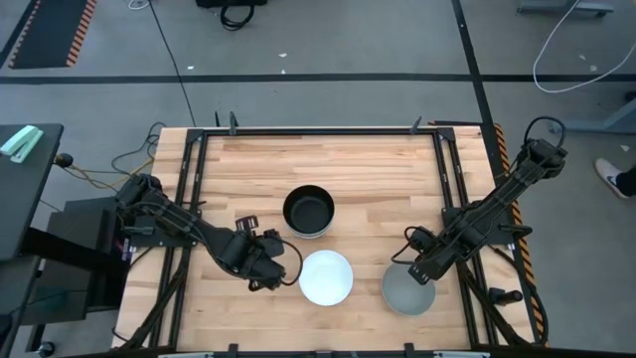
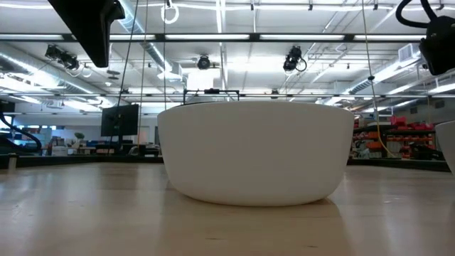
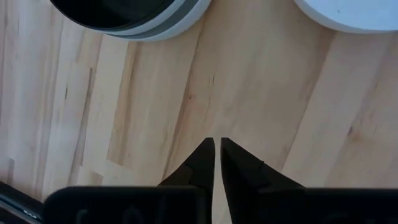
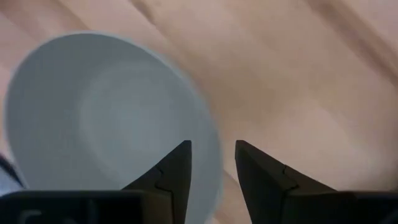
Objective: Nest bowls inside each other
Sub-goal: Stack the gray bowl on the black bowl
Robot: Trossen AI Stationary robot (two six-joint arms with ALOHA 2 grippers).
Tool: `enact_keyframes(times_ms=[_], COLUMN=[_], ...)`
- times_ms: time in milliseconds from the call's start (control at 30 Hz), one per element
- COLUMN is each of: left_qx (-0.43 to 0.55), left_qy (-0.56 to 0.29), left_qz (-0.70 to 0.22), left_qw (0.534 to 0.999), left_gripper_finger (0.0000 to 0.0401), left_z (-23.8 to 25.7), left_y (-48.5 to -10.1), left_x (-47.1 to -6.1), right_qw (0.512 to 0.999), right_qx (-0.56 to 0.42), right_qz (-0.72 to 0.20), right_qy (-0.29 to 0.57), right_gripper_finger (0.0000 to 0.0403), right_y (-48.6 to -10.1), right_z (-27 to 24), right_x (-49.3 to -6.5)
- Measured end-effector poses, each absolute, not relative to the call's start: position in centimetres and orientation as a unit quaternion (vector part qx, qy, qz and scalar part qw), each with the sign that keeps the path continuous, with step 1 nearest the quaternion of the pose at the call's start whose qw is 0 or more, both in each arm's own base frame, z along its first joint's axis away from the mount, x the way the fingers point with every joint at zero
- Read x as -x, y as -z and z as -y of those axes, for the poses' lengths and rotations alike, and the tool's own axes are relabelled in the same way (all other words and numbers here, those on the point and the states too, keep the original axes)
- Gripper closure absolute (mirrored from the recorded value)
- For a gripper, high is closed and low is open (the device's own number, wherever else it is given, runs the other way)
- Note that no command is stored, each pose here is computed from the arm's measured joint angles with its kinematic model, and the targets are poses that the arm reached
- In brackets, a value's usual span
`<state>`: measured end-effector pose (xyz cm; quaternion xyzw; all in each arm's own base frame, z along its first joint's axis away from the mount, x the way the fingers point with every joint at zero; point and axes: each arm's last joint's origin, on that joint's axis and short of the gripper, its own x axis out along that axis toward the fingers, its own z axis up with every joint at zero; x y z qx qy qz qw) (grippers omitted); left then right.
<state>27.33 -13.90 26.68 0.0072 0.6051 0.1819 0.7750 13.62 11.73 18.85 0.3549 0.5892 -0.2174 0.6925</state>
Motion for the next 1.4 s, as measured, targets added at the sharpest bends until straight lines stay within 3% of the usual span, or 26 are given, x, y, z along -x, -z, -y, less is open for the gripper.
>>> enact_keyframes(times_ms=[867, 1267, 1400], left_qx=[-0.021, -0.023, -0.023], left_qy=[-0.197, -0.2, -0.2], left_qz=[-0.587, -0.584, -0.584], left_qw=[0.785, 0.786, 0.786], left_gripper_finger=[0.037, 0.0369, 0.0365], left_z=[13.8, 13.8, 13.8], left_y=[-26.7, -26.8, -26.8], left_x=[-27.5, -27.5, -27.5], right_qw=[0.669, 0.673, 0.681], right_qx=[-0.292, -0.286, -0.272], right_qz=[-0.638, -0.64, -0.644], right_qy=[0.245, 0.237, 0.219], right_gripper_finger=[0.0279, 0.0385, 0.0393], right_y=[-15.3, -15.4, -15.5], right_z=[-13.0, -13.0, -13.0], right_x=[-14.9, -14.9, -15.0])
